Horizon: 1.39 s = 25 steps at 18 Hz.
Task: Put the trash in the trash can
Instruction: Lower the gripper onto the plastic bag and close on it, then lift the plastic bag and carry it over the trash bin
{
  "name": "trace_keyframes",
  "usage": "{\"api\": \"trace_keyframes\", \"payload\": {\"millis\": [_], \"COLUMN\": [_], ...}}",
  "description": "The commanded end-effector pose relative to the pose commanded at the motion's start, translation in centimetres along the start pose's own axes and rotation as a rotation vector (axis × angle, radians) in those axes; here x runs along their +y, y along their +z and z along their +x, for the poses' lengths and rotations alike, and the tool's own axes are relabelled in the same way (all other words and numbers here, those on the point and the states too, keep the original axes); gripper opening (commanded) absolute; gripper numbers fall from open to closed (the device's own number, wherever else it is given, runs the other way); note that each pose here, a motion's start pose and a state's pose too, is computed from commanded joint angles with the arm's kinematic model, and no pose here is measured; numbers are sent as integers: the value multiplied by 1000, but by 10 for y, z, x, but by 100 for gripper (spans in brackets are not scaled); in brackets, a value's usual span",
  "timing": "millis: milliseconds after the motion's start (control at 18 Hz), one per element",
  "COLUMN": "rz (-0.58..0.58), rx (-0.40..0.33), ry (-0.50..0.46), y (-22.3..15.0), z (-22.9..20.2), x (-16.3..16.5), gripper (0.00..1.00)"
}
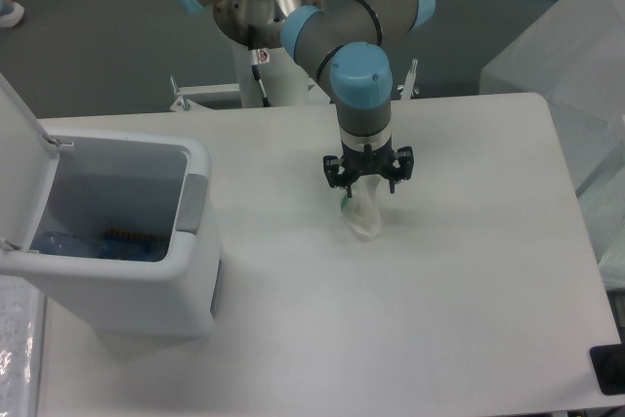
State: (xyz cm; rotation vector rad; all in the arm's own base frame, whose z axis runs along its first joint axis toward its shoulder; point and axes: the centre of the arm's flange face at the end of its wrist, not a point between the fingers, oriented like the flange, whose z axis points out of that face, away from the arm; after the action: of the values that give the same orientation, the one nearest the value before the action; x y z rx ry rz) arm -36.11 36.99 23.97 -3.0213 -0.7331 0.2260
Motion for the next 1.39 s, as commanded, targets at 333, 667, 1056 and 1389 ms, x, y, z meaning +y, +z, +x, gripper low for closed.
{"api": "trace_keyframes", "payload": {"millis": [333,667,1056,1389], "rz": [10,63,453,724], "rx": [6,21,214,370], "ry": [-8,-27,-300,-452], "y": [-4,-18,-151,-306], "z": [-2,-9,-38,-27], "x": [0,-10,-94,-103], "gripper": [0,0,0,1]}}
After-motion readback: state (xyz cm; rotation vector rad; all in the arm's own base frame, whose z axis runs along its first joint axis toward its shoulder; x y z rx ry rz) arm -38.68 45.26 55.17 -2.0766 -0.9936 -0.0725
